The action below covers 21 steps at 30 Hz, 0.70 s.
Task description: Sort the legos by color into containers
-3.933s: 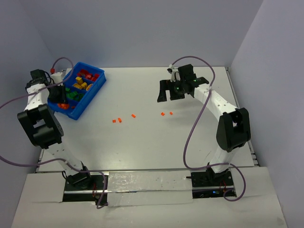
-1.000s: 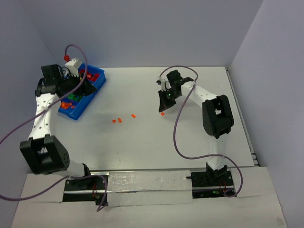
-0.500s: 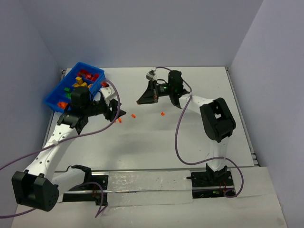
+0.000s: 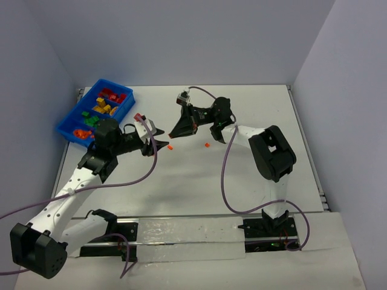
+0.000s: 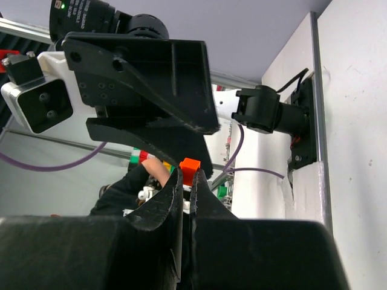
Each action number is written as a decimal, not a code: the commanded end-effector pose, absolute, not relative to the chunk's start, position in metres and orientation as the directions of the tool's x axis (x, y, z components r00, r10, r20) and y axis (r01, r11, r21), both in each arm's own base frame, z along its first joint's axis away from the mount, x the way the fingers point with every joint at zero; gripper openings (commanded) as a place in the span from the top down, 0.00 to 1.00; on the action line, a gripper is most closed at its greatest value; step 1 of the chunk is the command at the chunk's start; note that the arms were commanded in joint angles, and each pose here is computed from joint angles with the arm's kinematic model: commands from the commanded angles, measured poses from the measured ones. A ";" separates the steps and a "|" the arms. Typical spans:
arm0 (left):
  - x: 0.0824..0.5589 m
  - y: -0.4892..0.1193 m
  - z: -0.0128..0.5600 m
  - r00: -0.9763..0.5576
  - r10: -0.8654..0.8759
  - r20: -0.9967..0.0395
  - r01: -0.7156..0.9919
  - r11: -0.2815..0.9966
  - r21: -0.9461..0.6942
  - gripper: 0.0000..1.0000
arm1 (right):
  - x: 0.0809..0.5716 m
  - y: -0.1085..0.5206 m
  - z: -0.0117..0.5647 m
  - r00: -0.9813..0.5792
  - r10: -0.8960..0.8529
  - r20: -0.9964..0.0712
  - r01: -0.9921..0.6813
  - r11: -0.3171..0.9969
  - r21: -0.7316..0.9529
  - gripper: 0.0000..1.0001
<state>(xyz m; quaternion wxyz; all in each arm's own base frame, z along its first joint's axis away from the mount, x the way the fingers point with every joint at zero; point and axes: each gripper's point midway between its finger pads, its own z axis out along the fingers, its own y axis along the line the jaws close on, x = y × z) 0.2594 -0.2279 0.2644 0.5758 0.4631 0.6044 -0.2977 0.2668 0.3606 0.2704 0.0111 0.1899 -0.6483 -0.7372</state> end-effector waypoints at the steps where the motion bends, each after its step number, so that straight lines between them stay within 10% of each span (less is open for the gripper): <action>1: 0.256 -0.234 0.297 0.219 0.166 -0.962 0.876 0.400 0.269 0.46 | 0.256 0.356 0.290 -0.896 -0.260 -0.359 -0.311 -0.208 0.927 1.00; 21: 0.263 -0.247 0.292 0.185 0.180 -0.966 0.880 0.408 0.245 0.59 | 0.250 0.354 0.291 -0.883 -0.268 -0.384 -0.334 -0.217 0.918 1.00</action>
